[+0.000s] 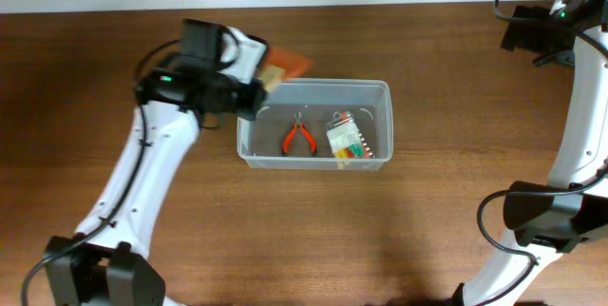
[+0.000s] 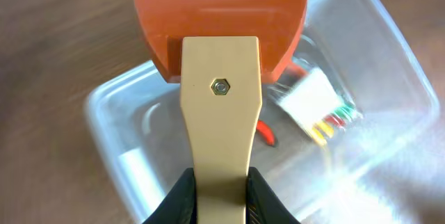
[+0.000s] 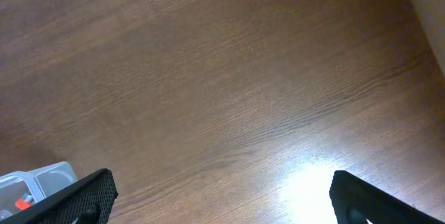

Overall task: Pack container
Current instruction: 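Carry the orange scraper over the box and lower it inside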

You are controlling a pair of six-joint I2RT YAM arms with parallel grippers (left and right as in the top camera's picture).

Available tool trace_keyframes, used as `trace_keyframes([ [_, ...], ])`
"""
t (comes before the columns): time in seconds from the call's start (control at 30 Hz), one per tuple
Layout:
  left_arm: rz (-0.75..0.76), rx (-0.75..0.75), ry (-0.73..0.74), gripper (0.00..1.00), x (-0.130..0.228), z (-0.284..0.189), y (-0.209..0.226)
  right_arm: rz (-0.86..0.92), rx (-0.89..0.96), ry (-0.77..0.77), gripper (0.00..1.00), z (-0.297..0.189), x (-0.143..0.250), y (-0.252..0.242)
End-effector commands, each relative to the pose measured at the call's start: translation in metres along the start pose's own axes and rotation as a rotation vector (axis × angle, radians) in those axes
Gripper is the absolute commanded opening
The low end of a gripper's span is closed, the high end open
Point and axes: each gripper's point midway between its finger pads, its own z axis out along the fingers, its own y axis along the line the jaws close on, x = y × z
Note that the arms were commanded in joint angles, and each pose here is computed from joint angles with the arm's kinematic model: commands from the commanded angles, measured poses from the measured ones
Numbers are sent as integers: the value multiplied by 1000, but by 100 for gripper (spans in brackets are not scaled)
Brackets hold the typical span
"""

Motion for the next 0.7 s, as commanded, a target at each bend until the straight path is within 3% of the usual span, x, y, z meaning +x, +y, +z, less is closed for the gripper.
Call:
trace_keyframes([
  [0.0,211,-9,-33,2,-13,-8,-19,1,-3,-21,99,-9,-1,0],
  [0.17,293,1,-3,2,-9,3,-32,1,-3,-21,99,-9,-1,0],
  [0.67,235,70,245,1,48,95,-20,1,-3,-21,99,-9,-1,0],
])
